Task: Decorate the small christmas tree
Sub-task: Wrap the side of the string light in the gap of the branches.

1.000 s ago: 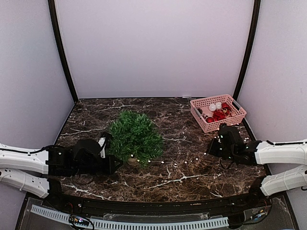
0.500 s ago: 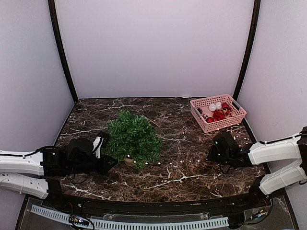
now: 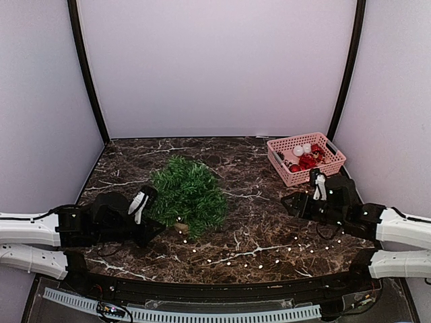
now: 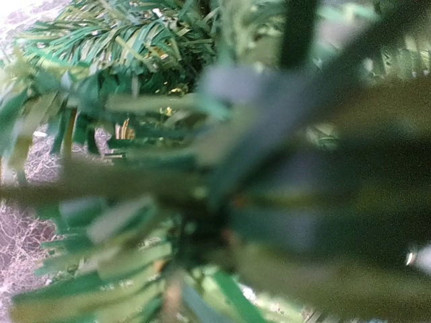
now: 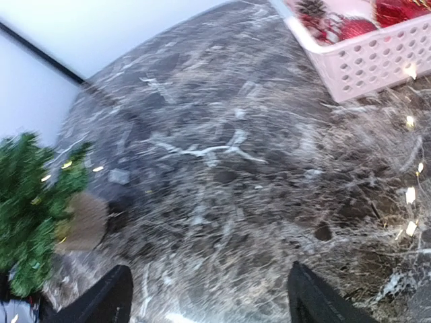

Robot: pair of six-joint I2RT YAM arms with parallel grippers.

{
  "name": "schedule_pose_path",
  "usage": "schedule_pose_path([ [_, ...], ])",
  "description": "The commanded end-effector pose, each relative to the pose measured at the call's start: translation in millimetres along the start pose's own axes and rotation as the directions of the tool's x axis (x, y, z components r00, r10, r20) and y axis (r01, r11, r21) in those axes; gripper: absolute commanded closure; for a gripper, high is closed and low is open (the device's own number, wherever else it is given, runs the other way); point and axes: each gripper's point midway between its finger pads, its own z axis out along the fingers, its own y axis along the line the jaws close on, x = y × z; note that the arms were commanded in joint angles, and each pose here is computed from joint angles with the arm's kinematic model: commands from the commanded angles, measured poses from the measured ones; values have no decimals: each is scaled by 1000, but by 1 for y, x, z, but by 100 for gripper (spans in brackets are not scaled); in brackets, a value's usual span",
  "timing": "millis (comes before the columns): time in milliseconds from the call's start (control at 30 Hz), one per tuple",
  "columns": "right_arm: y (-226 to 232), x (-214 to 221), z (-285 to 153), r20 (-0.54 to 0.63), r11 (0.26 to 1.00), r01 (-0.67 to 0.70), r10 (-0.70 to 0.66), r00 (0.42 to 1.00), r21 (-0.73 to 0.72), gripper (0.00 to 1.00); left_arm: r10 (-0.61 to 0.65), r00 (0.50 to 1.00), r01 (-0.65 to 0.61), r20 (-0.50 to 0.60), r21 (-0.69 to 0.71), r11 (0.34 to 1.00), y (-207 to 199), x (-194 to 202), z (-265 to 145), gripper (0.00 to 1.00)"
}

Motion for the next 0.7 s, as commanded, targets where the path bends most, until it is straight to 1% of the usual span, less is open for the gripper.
schedule_pose_path([
  [0,25,22,-28,-90,981,64,-81,993,-182,16,36,999,-36,34,2,999,-2,-16,-7,100],
  [100,61,24,-51,-76,913,99,-140,987,-396,13,37,999,-37,26,-3,999,-1,-15,-6,100],
  [200,92,21,-66,-33,833,138,-184,982,-536,12,38,999,-38,24,3,999,-2,-16,-5,100],
  [333,126,33,-66,10,773,234,-283,959,-589,14,40,999,-40,15,-3,999,-2,-17,-5,100],
  [433,149,60,-54,1,747,323,-396,918,-581,16,38,999,-38,9,-7,999,-1,-17,-4,100],
  [533,175,93,-46,0,696,423,-520,854,-580,19,31,1000,-31,3,-10,999,-1,-16,-4,100],
  [567,186,108,-47,2,657,457,-570,822,-600,19,28,1000,-28,1,-11,1000,0,-16,-3,100],
  [600,194,118,-45,3,633,487,-608,794,-602,19,26,1000,-26,-1,-10,1000,0,-16,-3,100],
  [667,213,136,-44,7,581,513,-658,753,-632,19,23,1000,-23,-7,-9,1000,0,-15,-3,100],
])
